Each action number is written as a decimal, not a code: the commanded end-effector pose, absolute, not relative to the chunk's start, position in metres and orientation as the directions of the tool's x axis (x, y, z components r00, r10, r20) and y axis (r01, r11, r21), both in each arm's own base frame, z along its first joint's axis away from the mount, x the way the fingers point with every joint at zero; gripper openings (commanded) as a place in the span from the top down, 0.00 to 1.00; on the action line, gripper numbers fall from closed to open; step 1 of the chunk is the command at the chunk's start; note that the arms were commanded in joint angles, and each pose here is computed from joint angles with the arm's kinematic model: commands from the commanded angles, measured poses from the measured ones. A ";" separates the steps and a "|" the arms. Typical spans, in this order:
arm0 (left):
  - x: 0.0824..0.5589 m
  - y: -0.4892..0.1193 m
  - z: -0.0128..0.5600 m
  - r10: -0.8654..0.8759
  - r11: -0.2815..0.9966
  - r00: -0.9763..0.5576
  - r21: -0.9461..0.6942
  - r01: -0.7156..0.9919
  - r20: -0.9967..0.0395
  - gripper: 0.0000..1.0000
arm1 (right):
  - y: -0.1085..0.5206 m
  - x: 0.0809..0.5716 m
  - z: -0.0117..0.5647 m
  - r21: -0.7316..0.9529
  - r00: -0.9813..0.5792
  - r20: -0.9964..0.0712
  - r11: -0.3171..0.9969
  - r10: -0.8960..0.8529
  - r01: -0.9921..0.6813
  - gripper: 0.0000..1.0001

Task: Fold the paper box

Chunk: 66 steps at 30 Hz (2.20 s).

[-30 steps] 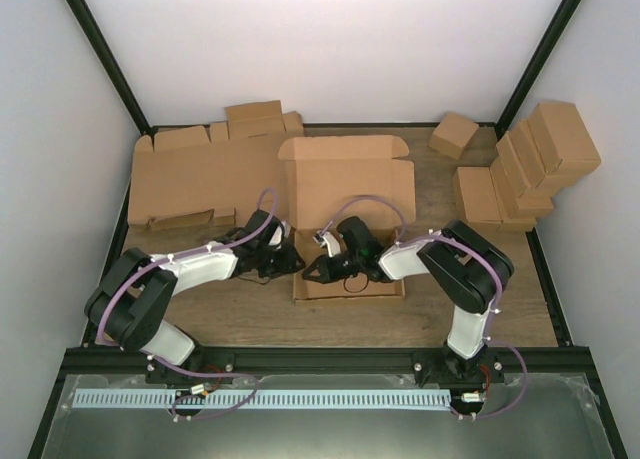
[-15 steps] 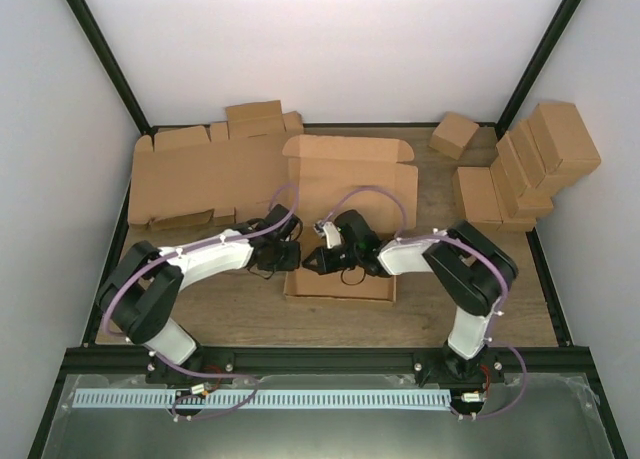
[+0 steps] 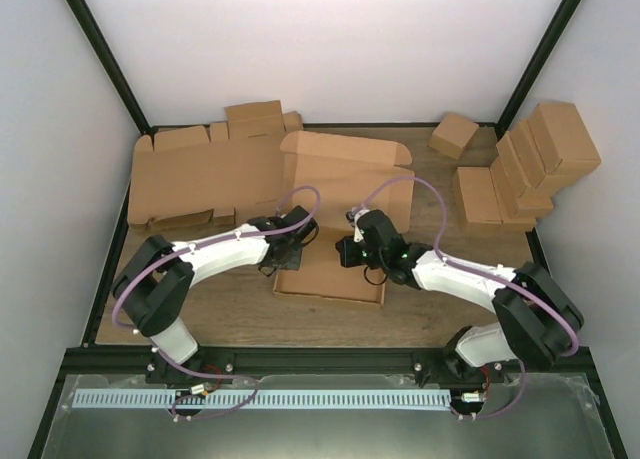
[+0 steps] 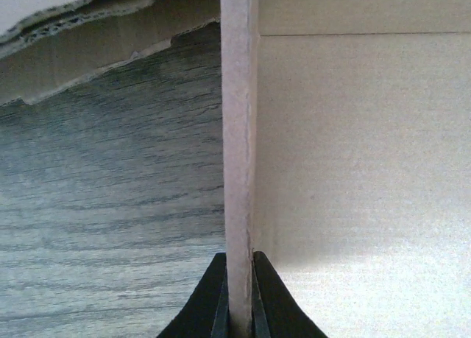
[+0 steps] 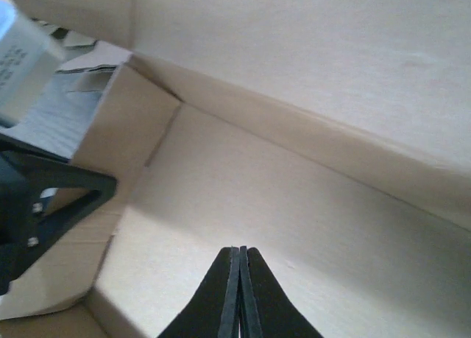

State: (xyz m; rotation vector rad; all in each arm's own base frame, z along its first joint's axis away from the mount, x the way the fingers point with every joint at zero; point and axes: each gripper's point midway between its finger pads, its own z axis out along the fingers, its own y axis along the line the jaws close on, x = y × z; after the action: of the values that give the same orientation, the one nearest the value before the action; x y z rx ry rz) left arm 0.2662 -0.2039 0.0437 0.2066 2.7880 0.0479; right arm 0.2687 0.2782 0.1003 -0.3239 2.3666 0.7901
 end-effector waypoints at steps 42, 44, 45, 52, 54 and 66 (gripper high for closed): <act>0.278 -0.230 0.095 0.088 0.981 -0.839 -0.101 0.167 -0.537 0.85 | 0.241 0.327 0.225 0.310 -0.422 -0.902 0.818 0.092 -0.484 0.00; 0.277 -0.230 0.095 0.088 0.980 -0.837 -0.105 0.170 -0.540 0.85 | 0.257 0.322 0.242 0.288 -0.348 -0.932 0.789 0.101 -0.543 0.00; 0.278 -0.230 0.095 0.088 0.980 -0.834 -0.105 0.172 -0.544 0.85 | 0.265 0.318 0.251 0.273 -0.311 -0.945 0.775 0.104 -0.570 0.00; 0.282 -0.234 0.105 0.070 0.978 -0.823 -0.126 0.169 -0.564 0.86 | 0.307 0.311 0.277 0.196 -0.171 -0.980 0.680 0.105 -0.706 0.00; 0.281 -0.234 0.105 0.068 0.977 -0.825 -0.130 0.169 -0.561 0.86 | 0.319 0.307 0.282 0.169 -0.139 -0.985 0.632 0.098 -0.756 0.00; 0.274 -0.221 0.104 0.031 0.986 -0.838 -0.121 0.115 -0.545 0.86 | 0.351 0.322 0.272 0.143 -0.145 -0.988 0.586 0.044 -0.798 0.00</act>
State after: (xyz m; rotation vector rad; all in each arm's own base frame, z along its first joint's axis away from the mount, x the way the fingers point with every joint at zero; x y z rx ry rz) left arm 0.2757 -0.2214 0.0981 0.1327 2.5777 -0.1814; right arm 0.3319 0.3452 0.2343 -0.6229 1.6779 0.7996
